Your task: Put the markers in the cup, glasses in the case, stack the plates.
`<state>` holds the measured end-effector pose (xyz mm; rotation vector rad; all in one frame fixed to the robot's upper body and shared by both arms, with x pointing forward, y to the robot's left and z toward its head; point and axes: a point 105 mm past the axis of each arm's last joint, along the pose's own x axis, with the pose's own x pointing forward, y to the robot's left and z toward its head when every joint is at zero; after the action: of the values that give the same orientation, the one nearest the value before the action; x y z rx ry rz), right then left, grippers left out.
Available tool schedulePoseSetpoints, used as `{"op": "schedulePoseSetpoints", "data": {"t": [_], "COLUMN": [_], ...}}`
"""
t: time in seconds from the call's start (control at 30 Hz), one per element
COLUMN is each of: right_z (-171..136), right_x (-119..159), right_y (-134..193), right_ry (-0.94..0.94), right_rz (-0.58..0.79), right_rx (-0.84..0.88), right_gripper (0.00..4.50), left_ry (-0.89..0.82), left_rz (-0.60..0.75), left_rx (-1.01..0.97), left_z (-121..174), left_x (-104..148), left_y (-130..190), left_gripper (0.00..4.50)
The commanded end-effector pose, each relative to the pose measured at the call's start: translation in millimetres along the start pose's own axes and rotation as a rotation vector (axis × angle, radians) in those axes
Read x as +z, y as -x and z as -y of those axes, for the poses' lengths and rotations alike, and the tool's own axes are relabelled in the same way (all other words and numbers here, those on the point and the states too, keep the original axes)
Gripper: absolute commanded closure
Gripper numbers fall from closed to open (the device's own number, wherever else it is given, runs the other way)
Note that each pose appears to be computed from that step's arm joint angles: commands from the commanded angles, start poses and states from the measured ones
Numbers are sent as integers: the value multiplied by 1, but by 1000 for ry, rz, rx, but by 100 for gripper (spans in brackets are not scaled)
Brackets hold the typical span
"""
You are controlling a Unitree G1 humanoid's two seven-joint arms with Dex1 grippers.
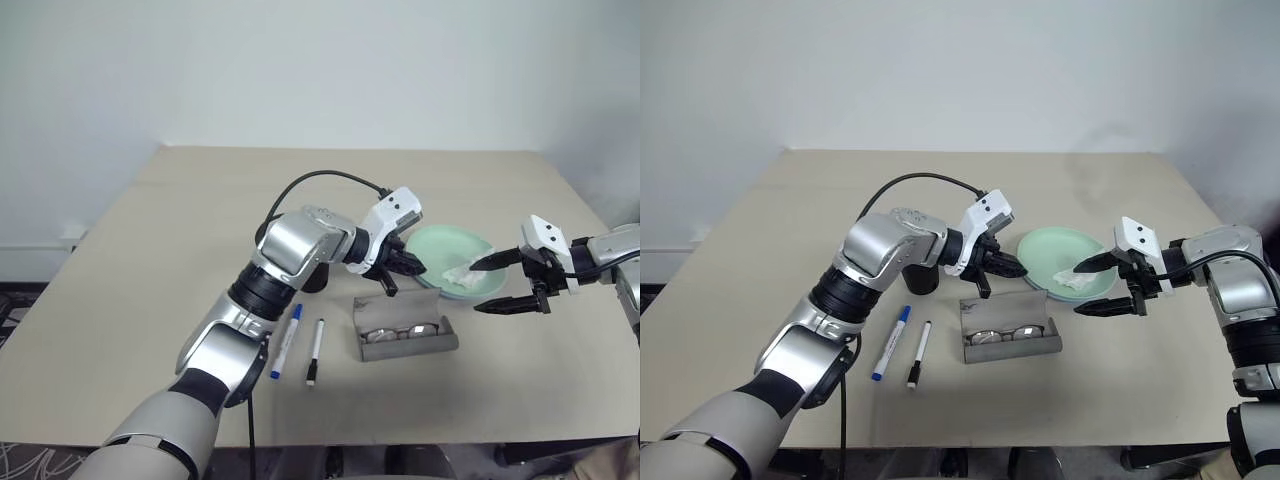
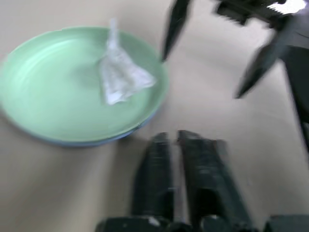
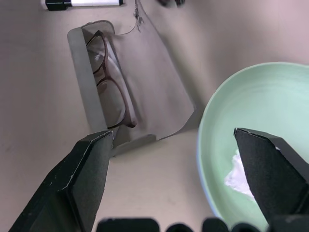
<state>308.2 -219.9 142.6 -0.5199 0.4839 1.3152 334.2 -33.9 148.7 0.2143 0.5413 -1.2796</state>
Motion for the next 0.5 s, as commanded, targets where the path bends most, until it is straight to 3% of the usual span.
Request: {"op": "schedulePoseSetpoints", "data": {"t": [0.03, 0.5], "right_z": [4, 5], "right_x": [12, 14], "right_y": [4, 2], "right_ry": [45, 51], "right_rz": [17, 24], "right_rx": [-14, -12], "right_gripper": [15, 15], "left_ry": [-8, -77], "left_rz": [16, -107], "left_rx": [57, -14], "left_z": [-8, 11], "left_x": [-2, -30], "left_y": [-6, -13], "left_gripper": [447, 447]}}
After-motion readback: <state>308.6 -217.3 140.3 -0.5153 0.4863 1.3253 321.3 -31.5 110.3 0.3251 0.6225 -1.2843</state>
